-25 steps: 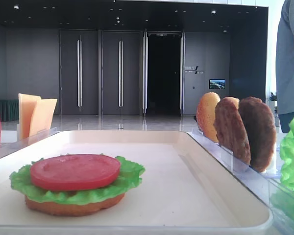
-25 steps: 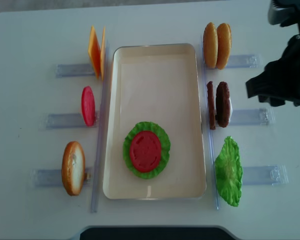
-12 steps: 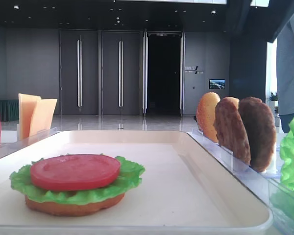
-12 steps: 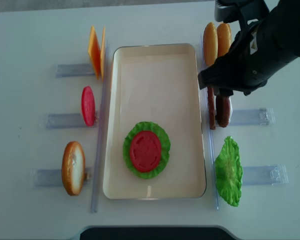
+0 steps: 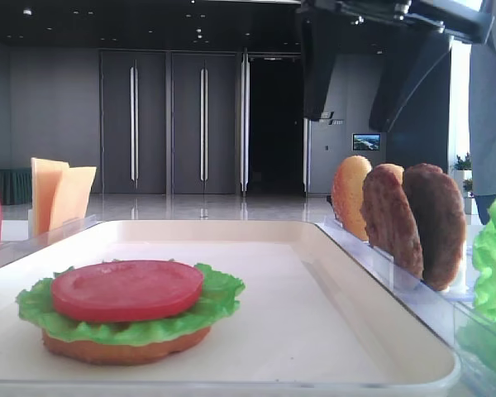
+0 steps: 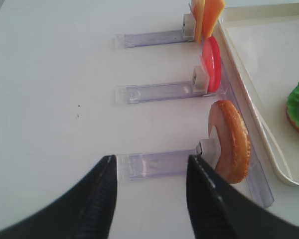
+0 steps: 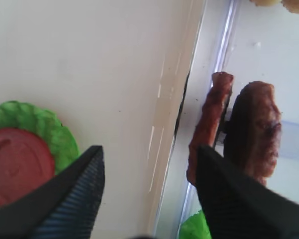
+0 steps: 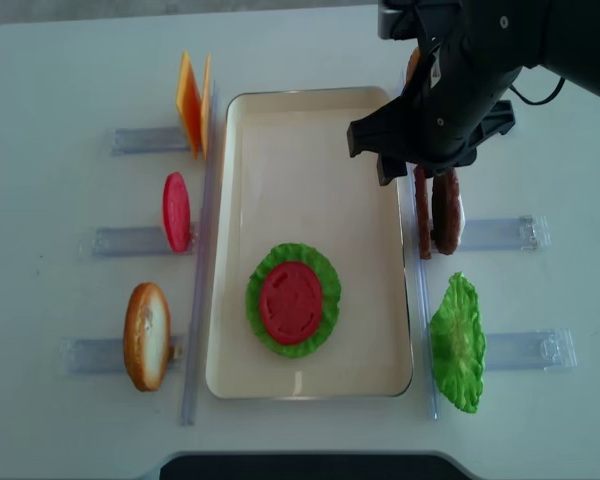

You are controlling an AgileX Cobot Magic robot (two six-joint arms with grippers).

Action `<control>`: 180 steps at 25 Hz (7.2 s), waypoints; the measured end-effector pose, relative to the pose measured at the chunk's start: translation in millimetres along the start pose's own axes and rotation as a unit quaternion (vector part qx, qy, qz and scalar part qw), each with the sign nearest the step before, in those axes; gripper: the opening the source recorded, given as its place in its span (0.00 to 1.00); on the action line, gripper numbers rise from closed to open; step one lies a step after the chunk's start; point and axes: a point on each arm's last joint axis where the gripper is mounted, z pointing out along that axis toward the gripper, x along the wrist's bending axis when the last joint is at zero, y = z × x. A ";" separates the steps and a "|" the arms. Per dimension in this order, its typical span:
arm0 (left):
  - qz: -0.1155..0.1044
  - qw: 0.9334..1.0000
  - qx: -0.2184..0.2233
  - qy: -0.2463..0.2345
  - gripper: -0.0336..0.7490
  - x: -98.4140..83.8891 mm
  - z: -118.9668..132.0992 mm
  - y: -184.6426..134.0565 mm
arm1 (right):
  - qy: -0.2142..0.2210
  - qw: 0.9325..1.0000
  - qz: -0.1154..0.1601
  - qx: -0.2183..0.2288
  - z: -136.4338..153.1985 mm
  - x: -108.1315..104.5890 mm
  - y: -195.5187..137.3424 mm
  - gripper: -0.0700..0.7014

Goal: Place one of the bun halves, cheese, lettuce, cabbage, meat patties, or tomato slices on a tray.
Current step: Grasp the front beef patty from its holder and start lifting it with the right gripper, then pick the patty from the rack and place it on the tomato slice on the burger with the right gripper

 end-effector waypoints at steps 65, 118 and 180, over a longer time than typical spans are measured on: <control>0.000 1.000 0.000 0.000 0.49 0.0 0.0 0.0 | -0.031 0.994 0.024 0.105 39.4 -14.2 -0.4 0.60; 0.000 1.000 0.000 0.000 0.49 0.0 0.0 0.0 | -0.053 0.997 0.003 0.052 40.7 -18.7 9.2 0.32; 0.000 1.000 0.000 0.000 0.48 0.0 0.0 -0.1 | 0.385 0.914 -0.126 0.013 -36.7 73.6 -105.0 0.24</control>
